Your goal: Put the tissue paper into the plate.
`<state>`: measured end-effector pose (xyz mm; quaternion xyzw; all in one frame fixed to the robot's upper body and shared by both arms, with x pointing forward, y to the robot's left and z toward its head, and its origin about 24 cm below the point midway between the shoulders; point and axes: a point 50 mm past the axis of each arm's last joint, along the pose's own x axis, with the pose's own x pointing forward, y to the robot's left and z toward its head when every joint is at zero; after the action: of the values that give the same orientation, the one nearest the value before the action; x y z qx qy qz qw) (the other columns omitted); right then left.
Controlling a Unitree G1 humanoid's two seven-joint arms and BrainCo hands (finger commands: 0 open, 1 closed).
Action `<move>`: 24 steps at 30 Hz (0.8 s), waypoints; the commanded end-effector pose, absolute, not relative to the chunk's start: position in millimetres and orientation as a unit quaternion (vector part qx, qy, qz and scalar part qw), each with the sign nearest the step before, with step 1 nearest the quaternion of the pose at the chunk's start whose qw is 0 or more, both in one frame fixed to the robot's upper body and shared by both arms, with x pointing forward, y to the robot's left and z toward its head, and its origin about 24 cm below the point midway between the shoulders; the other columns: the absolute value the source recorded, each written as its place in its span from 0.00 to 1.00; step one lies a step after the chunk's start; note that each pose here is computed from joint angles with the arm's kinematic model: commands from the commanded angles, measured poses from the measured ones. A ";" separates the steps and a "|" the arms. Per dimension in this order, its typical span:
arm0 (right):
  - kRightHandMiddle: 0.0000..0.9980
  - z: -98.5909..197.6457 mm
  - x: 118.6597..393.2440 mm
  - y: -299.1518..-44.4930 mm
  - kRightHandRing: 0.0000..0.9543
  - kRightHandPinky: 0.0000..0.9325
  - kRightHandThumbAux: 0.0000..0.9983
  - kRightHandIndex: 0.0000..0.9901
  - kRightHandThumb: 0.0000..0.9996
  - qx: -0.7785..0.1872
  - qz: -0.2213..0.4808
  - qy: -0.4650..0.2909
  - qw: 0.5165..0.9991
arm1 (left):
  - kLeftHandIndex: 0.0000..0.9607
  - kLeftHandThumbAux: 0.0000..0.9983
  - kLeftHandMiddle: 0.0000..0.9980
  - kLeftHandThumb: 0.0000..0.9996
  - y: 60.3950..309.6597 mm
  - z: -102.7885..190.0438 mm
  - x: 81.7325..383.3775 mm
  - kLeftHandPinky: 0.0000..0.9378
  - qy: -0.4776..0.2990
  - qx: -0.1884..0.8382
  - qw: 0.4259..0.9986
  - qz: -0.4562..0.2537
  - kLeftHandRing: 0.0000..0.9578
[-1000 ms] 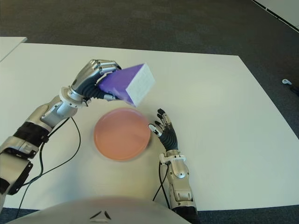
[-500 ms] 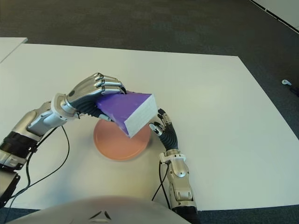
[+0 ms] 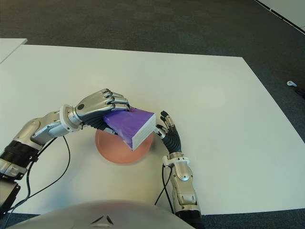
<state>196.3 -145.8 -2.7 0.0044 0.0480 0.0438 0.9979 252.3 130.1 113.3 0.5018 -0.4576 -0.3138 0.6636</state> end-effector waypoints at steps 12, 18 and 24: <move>0.00 -55.5 162.4 -149.8 0.00 0.00 0.54 0.00 0.00 0.005 0.035 0.223 0.974 | 0.46 0.70 0.86 0.72 126.5 90.1 246.9 0.90 -0.395 0.631 0.554 -0.374 0.88; 0.00 -56.0 162.5 -149.6 0.00 0.00 0.53 0.00 0.00 0.005 0.037 0.222 0.974 | 0.46 0.70 0.86 0.72 125.8 87.9 247.6 0.90 -0.383 0.648 0.543 -0.373 0.88; 0.00 -56.0 162.5 -149.6 0.00 0.00 0.54 0.00 0.00 0.004 0.037 0.221 0.975 | 0.46 0.70 0.85 0.72 124.9 84.7 249.6 0.90 -0.382 0.652 0.542 -0.368 0.87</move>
<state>196.6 -145.3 -3.3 0.0013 0.0505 0.0455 0.9977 252.3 122.3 98.1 0.6320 -0.4068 -0.3419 0.5640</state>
